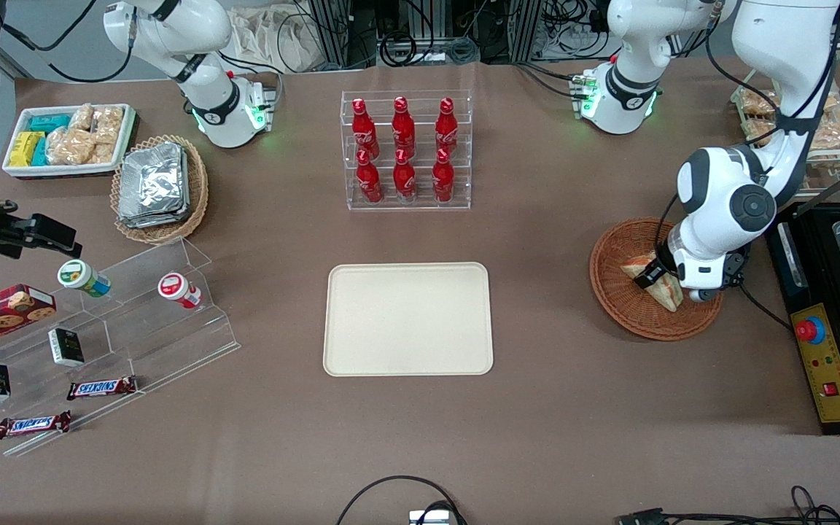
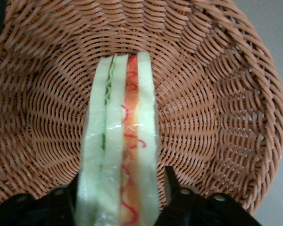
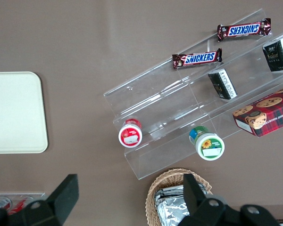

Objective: Place sandwich from basket to tray
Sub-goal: 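Close the left gripper on the wrapped sandwich and lift it, then carry the sandwich with the left gripper over the beige tray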

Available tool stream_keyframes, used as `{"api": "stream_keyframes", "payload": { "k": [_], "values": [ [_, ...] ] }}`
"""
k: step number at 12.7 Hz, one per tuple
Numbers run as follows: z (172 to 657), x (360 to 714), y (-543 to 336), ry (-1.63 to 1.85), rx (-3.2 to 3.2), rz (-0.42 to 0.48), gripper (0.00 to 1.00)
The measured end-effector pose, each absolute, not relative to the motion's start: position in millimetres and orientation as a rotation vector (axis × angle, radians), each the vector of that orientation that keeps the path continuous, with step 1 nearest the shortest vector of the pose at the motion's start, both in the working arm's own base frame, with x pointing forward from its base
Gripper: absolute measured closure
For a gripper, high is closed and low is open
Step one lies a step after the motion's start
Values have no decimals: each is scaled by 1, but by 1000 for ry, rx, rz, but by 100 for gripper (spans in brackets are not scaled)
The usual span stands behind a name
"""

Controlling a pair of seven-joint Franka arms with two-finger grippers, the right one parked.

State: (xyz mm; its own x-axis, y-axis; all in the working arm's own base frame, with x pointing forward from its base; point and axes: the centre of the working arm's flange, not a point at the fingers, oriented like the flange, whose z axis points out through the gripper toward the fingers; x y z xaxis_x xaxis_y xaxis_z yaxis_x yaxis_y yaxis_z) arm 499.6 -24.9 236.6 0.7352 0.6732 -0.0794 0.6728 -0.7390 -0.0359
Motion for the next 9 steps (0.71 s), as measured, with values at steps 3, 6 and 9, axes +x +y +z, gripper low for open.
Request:
{"api": "stream_keyframes", "payload": {
  "k": [3,6,9],
  "values": [
    [243,503,-24,-1132,-2927,112,62],
    [270,513,-25,-1041,-2948,124,66],
    [340,529,-30,-887,-2955,221,80]
  ]
}}
